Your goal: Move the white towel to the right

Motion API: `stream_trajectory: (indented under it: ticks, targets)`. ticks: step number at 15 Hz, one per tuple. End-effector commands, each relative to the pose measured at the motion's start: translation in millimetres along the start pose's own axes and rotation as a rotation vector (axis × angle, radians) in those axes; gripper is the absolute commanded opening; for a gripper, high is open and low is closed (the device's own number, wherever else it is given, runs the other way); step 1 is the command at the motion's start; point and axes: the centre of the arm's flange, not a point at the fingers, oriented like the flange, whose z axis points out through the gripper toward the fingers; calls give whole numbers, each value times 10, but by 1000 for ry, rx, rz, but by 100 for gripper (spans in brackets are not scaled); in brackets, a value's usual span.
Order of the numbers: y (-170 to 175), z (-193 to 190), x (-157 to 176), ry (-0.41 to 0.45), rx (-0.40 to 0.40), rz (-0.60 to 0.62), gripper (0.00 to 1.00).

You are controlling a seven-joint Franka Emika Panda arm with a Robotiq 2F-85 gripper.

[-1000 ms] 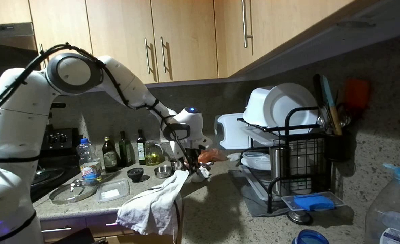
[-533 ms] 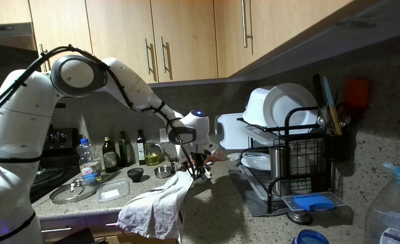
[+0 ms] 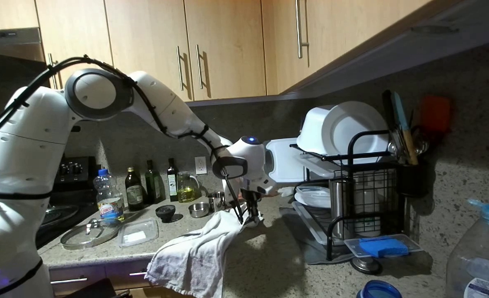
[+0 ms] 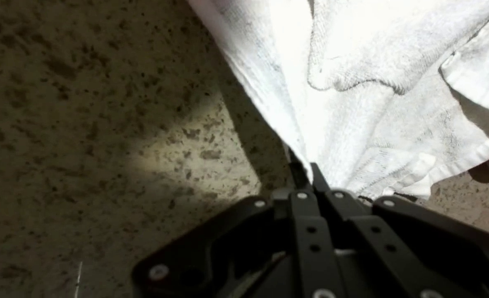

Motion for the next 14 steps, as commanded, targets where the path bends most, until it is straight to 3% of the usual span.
stream_trajectory:
  ticks: [1,14]
  targets:
    - [63,-37,121,-14,9,57,1]
    - [192,80,234,-18,8,115,1]
